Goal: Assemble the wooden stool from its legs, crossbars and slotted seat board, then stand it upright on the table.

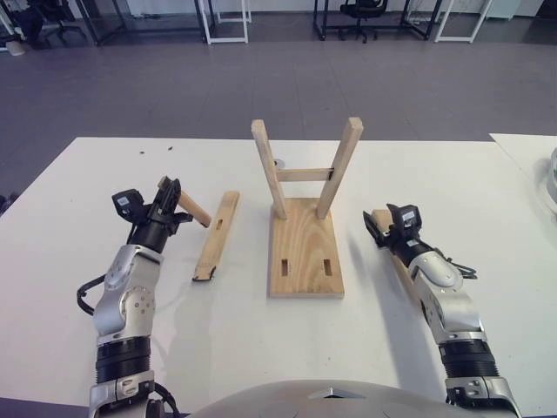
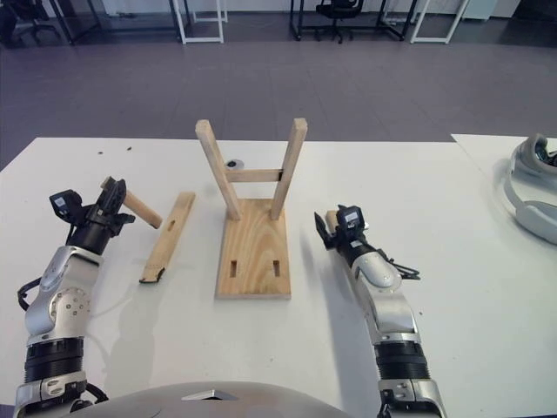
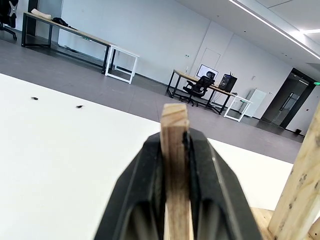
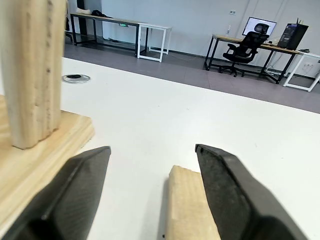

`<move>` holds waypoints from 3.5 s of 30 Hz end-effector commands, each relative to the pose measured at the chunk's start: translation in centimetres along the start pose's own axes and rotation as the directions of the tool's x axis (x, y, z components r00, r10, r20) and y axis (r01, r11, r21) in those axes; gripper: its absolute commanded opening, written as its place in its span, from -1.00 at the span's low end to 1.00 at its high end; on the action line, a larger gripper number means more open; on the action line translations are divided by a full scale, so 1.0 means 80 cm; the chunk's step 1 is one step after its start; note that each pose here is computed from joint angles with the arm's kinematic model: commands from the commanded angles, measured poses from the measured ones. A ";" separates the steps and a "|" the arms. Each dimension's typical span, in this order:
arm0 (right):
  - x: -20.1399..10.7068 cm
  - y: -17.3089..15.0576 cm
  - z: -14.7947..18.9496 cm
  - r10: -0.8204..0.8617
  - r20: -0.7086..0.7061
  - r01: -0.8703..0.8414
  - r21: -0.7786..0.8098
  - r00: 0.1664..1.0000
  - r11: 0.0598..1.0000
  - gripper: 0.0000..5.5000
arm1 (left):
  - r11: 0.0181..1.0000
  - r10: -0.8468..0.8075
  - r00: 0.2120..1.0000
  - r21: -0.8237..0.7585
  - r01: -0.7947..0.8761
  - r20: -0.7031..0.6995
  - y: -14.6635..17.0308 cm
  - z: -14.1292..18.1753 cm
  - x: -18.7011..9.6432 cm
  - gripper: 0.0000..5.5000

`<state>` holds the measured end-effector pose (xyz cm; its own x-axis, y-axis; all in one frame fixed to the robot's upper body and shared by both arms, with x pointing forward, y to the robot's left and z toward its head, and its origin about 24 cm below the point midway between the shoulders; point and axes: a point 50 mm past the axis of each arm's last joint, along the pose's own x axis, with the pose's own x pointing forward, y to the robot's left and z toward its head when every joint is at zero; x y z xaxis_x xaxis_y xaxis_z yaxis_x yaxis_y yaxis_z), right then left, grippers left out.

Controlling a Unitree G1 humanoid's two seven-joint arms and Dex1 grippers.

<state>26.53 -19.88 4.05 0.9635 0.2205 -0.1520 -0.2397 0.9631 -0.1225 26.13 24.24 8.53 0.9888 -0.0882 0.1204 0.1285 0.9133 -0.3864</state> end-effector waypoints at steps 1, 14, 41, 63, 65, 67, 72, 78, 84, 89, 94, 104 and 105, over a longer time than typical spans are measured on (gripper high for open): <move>-0.001 0.003 -0.009 -0.010 -0.001 0.010 -0.030 1.000 1.000 0.15 | 0.999 -0.020 0.999 -0.025 0.021 0.032 -0.008 0.002 0.016 -0.86; -0.001 0.015 -0.019 0.003 -0.007 -0.003 -0.038 1.000 0.999 0.15 | 0.995 0.100 0.991 -0.013 -0.101 -0.090 0.014 -0.052 0.001 -0.86; 0.016 0.022 0.024 0.019 0.107 0.005 -0.227 0.994 0.974 0.15 | 0.842 0.448 0.593 0.539 -0.029 -0.668 0.104 -0.164 -0.146 -0.86; 0.019 0.038 0.021 0.037 0.119 -0.005 -0.256 0.992 0.967 0.15 | 0.895 0.072 0.873 0.418 0.157 -0.482 0.087 -0.052 -0.042 -0.27; 0.020 0.037 0.022 0.034 0.120 -0.003 -0.256 0.992 0.967 0.15 | 0.899 0.079 0.857 0.408 0.159 -0.509 0.087 -0.045 -0.045 -0.16; 0.020 0.036 0.021 0.030 0.118 0.001 -0.257 0.993 0.966 0.15 | 0.903 0.083 0.840 0.398 0.164 -0.536 0.081 -0.034 -0.047 -0.04; 0.018 0.040 0.018 0.031 0.113 -0.002 -0.251 0.993 0.968 0.15 | 0.894 0.151 0.788 0.423 0.150 -0.597 0.075 -0.024 -0.061 0.26; 0.018 0.041 0.018 0.030 0.110 -0.002 -0.247 0.993 0.969 0.15 | 0.909 0.189 0.727 0.398 0.125 -0.660 0.077 -0.033 -0.075 0.33; 0.018 0.040 0.020 0.029 0.108 -0.003 -0.240 0.994 0.971 0.15 | 0.906 0.151 0.698 0.381 0.186 -0.700 0.076 -0.033 -0.081 0.08; 0.022 0.023 0.031 0.040 0.078 -0.037 -0.046 0.996 0.998 0.15 | 0.902 0.120 0.694 0.371 0.223 -0.710 0.080 -0.029 -0.074 -0.21; 0.026 0.014 0.054 0.120 0.089 -0.126 0.068 0.989 0.990 0.15 | 0.889 0.080 0.730 0.380 0.256 -0.679 0.082 -0.013 -0.064 -0.26; -0.009 0.089 0.167 0.444 0.519 -0.676 0.639 0.730 0.367 0.15 | 0.630 -0.645 0.610 0.131 0.766 -0.460 -0.071 0.083 -0.074 -0.26; -0.012 0.098 0.169 0.442 0.518 -0.670 0.662 0.732 0.335 0.15 | 0.624 -0.647 0.614 0.149 0.767 -0.453 -0.080 0.081 -0.071 -0.26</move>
<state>25.99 -11.64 15.98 0.6678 0.6625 0.3393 -0.6624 0.3211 0.6768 19.19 22.80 15.70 0.5753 -0.8125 -0.0944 0.8133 0.5805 -0.0397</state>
